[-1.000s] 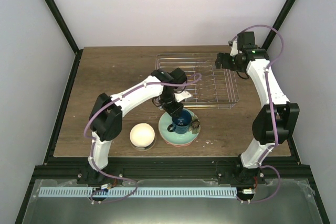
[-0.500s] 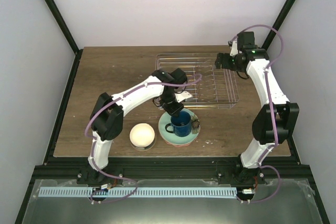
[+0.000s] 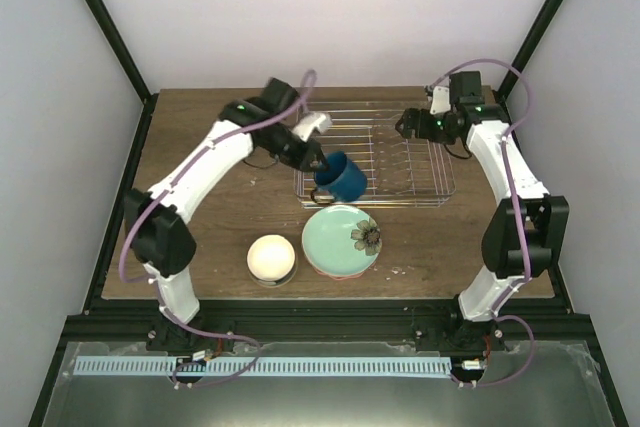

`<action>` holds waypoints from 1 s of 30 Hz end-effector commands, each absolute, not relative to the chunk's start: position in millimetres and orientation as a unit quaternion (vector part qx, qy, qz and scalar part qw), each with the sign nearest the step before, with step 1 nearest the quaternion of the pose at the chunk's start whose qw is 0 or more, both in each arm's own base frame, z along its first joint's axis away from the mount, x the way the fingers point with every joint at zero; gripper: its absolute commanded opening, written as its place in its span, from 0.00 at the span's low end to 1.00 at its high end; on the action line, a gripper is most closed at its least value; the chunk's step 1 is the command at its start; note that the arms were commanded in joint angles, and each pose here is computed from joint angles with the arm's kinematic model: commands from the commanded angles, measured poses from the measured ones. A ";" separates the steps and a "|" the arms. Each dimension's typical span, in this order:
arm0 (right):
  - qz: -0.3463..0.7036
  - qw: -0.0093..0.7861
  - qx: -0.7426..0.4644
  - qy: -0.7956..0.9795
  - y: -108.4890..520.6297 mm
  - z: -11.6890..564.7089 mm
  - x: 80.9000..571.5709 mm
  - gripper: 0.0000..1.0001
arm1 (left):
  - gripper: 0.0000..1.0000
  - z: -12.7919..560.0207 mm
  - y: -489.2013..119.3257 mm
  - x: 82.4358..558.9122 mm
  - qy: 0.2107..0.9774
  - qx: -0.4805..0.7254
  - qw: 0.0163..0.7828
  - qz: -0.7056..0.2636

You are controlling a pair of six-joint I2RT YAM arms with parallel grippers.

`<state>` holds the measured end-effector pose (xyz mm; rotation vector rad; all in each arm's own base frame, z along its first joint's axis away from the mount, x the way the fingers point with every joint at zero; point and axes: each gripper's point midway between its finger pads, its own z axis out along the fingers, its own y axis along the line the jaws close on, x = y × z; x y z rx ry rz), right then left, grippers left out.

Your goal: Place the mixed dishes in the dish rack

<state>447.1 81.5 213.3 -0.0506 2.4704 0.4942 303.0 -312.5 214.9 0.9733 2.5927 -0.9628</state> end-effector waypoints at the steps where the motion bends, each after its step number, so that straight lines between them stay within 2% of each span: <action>1: 0.286 0.364 -0.079 0.883 116.8 259.8 432.4 0.94 | 0.00 308.3 -309.5 333.9 0.816 0.264 0.206 -0.471; 7: 0.415 0.409 -0.129 0.802 150.4 298.4 397.7 0.94 | 0.00 348.4 -289.2 383.0 0.775 0.172 0.291 -0.534; 11: 0.527 0.374 -0.140 0.750 172.7 308.5 381.3 0.77 | 0.00 372.9 -294.8 405.3 0.733 0.144 0.321 -0.583; 14: 0.586 0.343 -0.156 0.717 186.6 309.3 362.3 0.74 | 0.00 377.9 -298.5 416.0 0.717 0.136 0.331 -0.598; 24: 0.655 0.318 -0.220 0.649 207.0 322.6 334.2 0.71 | 0.00 384.1 -302.9 428.4 0.687 0.122 0.344 -0.629; 30: 0.688 0.290 -0.220 0.628 219.9 320.0 338.0 0.64 | 0.00 377.1 -303.5 427.5 0.681 0.119 0.350 -0.633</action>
